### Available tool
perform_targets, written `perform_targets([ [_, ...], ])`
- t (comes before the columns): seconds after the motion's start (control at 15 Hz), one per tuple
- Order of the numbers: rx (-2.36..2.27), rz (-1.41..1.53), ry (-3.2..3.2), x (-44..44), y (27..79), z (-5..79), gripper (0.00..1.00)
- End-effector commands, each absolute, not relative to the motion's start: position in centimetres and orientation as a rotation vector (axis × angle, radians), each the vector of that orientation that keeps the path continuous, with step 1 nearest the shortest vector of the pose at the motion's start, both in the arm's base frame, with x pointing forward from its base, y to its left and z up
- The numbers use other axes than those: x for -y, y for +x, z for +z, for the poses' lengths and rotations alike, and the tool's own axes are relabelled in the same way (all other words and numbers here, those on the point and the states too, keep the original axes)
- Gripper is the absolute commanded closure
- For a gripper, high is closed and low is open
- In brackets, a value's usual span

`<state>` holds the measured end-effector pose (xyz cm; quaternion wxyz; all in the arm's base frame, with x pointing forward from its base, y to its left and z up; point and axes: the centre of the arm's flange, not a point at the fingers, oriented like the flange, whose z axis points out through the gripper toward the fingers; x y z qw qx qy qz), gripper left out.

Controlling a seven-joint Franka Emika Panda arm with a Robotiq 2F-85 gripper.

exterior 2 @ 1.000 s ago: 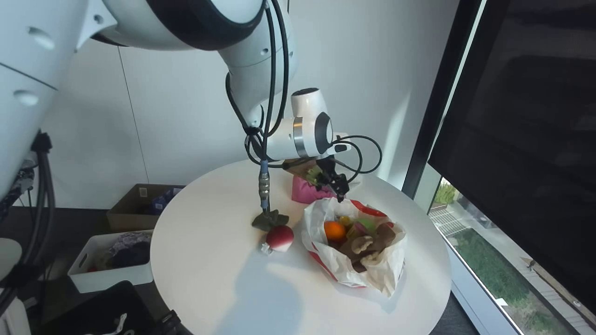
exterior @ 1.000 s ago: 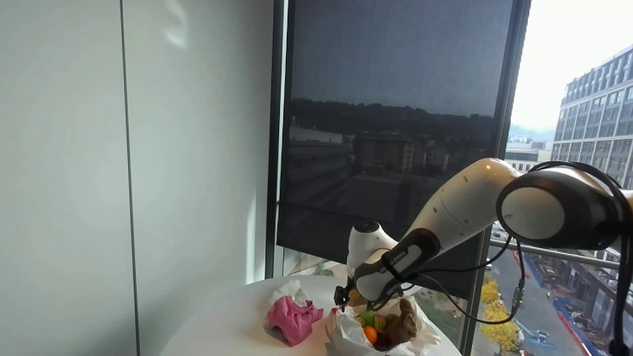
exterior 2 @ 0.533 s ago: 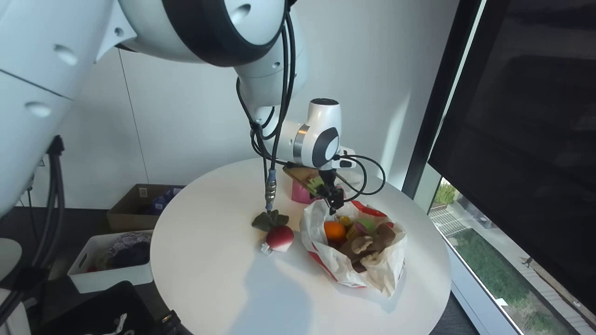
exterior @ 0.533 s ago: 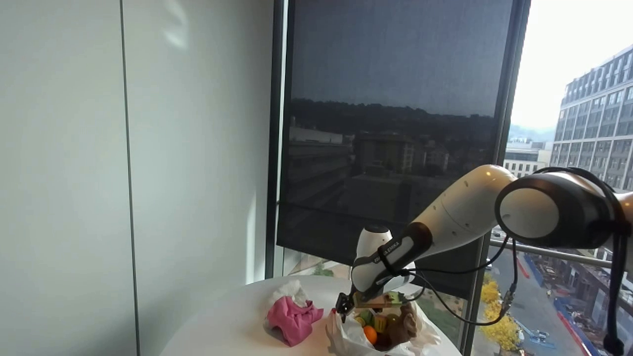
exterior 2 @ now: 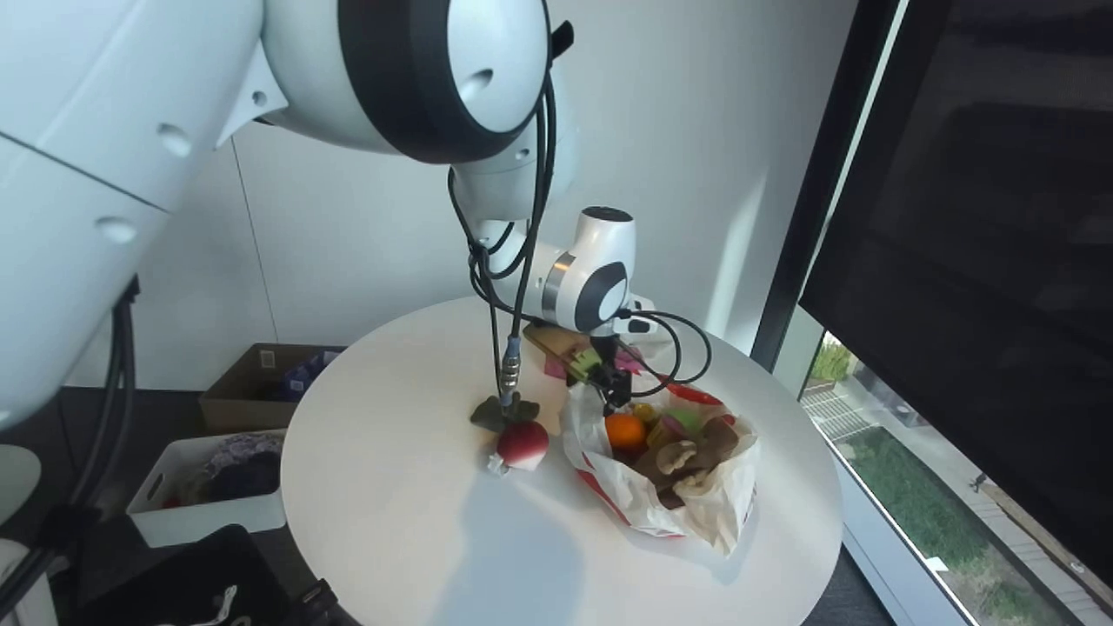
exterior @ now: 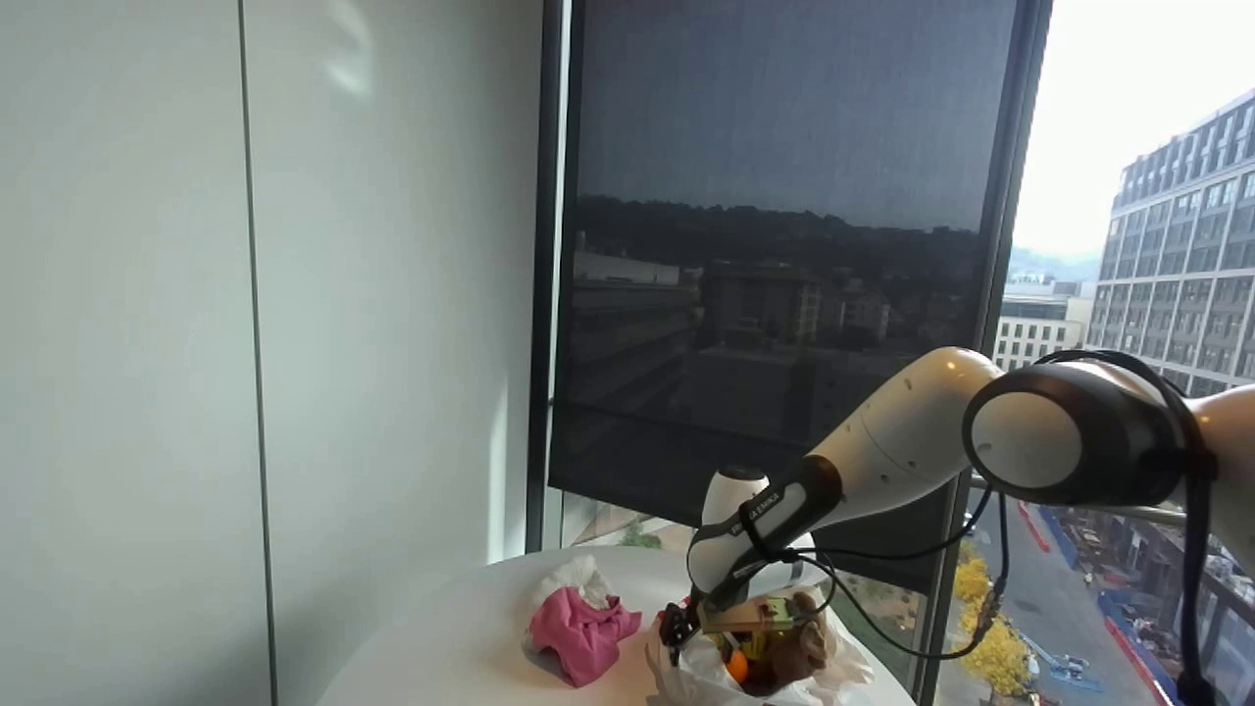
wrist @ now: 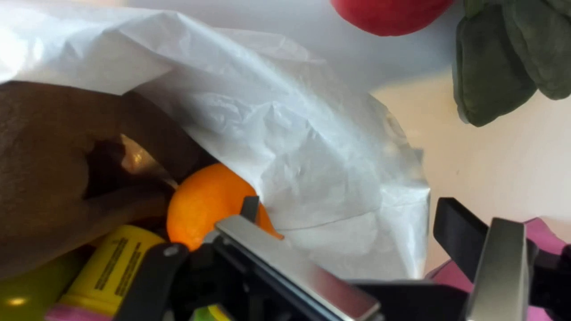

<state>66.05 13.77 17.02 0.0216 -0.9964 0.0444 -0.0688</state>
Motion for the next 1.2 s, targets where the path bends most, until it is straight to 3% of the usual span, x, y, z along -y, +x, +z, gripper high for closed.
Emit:
perform_targets([
  [0.0,-0.061,-0.226,-3.072,-14.5,67.3,17.0,0.0],
  [0.4,0.057,-0.252,-3.113,-14.2,67.6,15.1,0.0],
  [0.47,0.082,-0.255,-3.103,-14.4,67.4,15.1,0.25],
  [0.53,0.099,-0.261,-3.097,-14.7,67.4,15.2,0.27],
  [1.13,0.119,-0.304,-3.092,-14.4,67.7,15.1,0.95],
])
